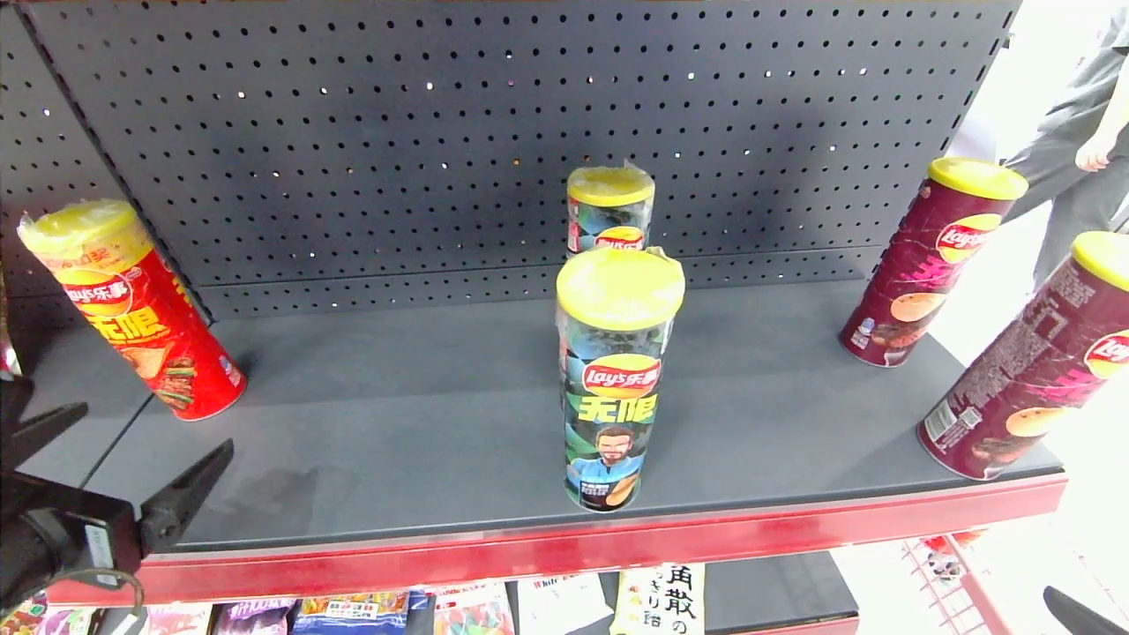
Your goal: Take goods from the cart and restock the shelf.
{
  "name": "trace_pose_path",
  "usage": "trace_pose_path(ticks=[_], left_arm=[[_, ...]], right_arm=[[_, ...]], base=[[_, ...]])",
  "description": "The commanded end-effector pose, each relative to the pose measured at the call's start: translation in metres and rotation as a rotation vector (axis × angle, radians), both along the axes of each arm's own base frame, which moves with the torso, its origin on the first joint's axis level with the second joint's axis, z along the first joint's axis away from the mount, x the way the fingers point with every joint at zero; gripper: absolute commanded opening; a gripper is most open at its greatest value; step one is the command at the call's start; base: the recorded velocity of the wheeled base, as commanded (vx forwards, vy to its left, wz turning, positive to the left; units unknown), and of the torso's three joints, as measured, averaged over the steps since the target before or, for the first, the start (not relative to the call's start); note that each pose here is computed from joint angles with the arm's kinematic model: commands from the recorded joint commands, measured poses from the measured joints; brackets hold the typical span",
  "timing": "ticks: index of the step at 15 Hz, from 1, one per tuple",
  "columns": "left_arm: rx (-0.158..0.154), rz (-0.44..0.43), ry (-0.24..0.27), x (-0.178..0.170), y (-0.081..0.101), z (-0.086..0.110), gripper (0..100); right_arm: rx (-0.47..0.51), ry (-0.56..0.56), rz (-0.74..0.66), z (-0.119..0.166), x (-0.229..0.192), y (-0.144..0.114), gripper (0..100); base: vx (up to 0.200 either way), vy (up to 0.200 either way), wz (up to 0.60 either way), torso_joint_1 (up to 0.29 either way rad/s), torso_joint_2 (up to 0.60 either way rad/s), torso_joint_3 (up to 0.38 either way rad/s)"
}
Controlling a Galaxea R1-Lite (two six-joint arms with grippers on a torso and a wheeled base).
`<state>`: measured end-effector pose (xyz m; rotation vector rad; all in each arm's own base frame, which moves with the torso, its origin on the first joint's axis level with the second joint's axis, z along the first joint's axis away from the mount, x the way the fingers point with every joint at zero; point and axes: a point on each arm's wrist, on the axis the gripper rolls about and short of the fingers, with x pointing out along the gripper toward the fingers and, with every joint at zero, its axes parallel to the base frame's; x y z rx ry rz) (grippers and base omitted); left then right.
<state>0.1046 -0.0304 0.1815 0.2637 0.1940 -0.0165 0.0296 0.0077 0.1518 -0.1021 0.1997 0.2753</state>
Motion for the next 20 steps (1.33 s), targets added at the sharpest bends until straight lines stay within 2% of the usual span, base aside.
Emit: trace_pose_path(ticks=[1, 5, 11, 13, 15, 17, 20], left_arm=[[-0.018, 0.024, -0.057, -0.011, 0.006, 0.006, 100], [-0.015, 0.025, -0.051, -0.017, 0.008, -0.001, 100], [-0.007, 0.028, -0.08, -0.026, 0.012, -0.002, 100], [0.023, 0.032, -0.072, -0.029, 0.013, -0.006, 100], [0.03, 0.038, -0.089, -0.033, 0.015, -0.006, 100], [0.029, 0.039, -0.09, -0.035, 0.016, -0.008, 100], [0.046, 0.037, -0.097, -0.036, 0.016, -0.008, 100]], right_arm=[[0.002, -0.012, -0.006, 0.0, -0.002, -0.001, 100], [0.0, -0.004, -0.008, 0.0, -0.001, 0.0, 100], [0.002, -0.01, -0.002, 0.004, 0.002, 0.0, 100], [0.001, -0.006, -0.003, 0.003, 0.001, 0.0, 100], [-0.001, -0.003, 0.0, 0.003, 0.001, 0.0, 100], [-0.002, 0.001, 0.0, 0.002, 0.002, 0.0, 100], [-0.004, 0.003, 0.0, 0.002, 0.002, 0.0, 100]], base=[[0.0, 0.0, 0.0, 0.0, 0.0, 0.0], [-0.15, 0.0, 0.0, 0.009, 0.0, -0.001], [-0.2, 0.0, 0.0, -0.002, 0.0, 0.005], [0.0, 0.0, 0.0, 0.0, 0.0, 0.0], [0.0, 0.0, 0.0, 0.0, 0.0, 0.0], [0.0, -0.2, 0.0, 0.022, 0.01, -0.002], [0.0, -0.2, 0.0, 0.001, 0.0, 0.004]])
